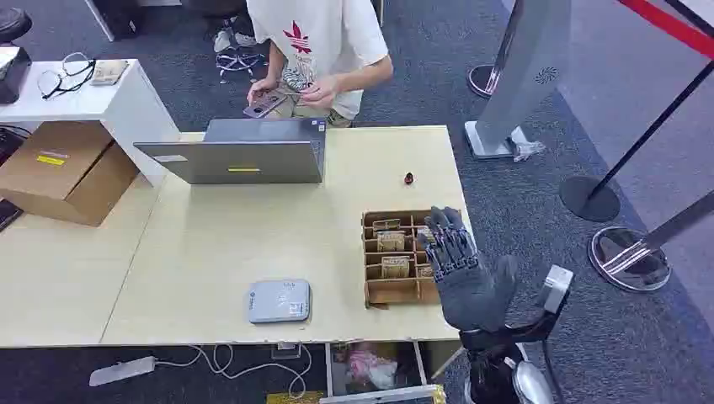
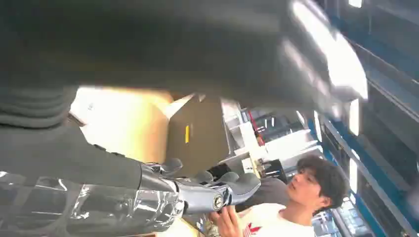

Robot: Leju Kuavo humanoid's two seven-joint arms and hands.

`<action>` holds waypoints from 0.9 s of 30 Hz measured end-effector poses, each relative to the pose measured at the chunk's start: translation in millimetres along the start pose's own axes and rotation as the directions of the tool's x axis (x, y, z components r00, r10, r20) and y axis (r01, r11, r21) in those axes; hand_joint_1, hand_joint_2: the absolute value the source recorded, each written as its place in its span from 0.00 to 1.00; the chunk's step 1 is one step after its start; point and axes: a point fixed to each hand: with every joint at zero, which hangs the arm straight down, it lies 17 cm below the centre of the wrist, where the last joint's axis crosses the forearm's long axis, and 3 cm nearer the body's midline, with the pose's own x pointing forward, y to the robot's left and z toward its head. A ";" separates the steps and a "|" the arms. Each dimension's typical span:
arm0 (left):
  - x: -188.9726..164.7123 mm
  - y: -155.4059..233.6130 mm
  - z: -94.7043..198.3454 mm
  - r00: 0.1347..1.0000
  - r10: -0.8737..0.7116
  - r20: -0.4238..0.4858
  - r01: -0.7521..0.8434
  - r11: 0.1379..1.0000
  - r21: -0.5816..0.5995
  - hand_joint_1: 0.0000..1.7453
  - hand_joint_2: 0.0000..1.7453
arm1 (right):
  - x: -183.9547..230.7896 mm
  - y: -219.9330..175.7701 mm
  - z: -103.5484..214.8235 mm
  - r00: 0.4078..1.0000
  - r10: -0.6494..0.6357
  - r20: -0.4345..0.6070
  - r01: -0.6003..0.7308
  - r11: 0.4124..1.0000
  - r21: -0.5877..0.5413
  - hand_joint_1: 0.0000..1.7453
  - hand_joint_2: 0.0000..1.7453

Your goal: Pass the card to the sensor for recognition and then transmit it.

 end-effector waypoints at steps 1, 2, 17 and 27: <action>0.0 0.0 0.0 1.000 0.000 0.000 0.000 1.000 0.000 0.00 0.00 | -0.5 0.8 -0.3 1.000 0.001 -0.003 -0.001 1.000 0.003 0.00 1.00; 0.0 0.0 0.0 1.000 0.002 0.000 -0.002 1.000 0.000 0.00 0.00 | -2.3 1.6 -0.4 1.000 0.004 -0.013 -0.004 1.000 0.006 0.00 1.00; -2.4 3.6 -0.5 1.000 0.024 -0.009 -0.024 1.000 0.010 0.00 0.00 | -6.3 14.7 -11.9 0.999 0.042 -0.028 -0.040 0.997 0.060 0.00 1.00; -6.3 5.5 -0.8 0.999 0.020 -0.029 -0.020 1.000 0.014 0.00 0.00 | -23.7 11.8 -45.9 0.864 0.502 -0.036 -0.500 0.865 0.040 0.00 1.00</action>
